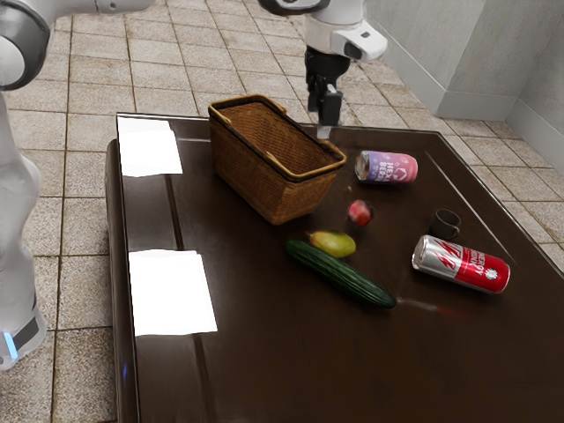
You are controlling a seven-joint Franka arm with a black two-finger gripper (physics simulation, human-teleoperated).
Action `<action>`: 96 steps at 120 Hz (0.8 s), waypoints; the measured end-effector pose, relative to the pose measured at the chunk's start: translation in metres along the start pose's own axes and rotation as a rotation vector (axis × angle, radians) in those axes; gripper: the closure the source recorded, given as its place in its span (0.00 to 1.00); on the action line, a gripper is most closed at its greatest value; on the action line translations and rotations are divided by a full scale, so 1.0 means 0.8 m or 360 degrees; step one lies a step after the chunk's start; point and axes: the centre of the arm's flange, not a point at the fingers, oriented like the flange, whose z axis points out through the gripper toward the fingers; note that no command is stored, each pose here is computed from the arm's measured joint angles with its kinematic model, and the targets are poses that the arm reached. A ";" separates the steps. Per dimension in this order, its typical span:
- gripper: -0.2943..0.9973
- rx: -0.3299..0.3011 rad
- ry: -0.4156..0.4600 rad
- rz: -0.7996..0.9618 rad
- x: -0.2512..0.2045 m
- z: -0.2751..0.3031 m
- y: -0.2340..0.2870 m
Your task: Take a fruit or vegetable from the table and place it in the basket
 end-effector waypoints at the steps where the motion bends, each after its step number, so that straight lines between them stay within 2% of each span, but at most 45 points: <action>1: 0.25 0.0002 -0.0007 -0.0023 -0.002 0.001 -0.010; 8: 0.25 0.0013 -0.0052 -0.0143 -0.012 0.004 -0.058; 15: 0.25 0.0018 -0.0050 -0.0159 -0.011 0.008 -0.064; 26: 0.24 0.0065 0.0080 -0.0099 0.006 0.015 -0.053; 40: 0.25 0.0017 0.0205 -0.0102 0.027 0.039 -0.060; 68: 0.25 -0.0064 0.0128 -0.0056 0.066 0.140 -0.037; 96: 0.25 -0.0088 0.0002 0.0054 0.067 0.169 0.011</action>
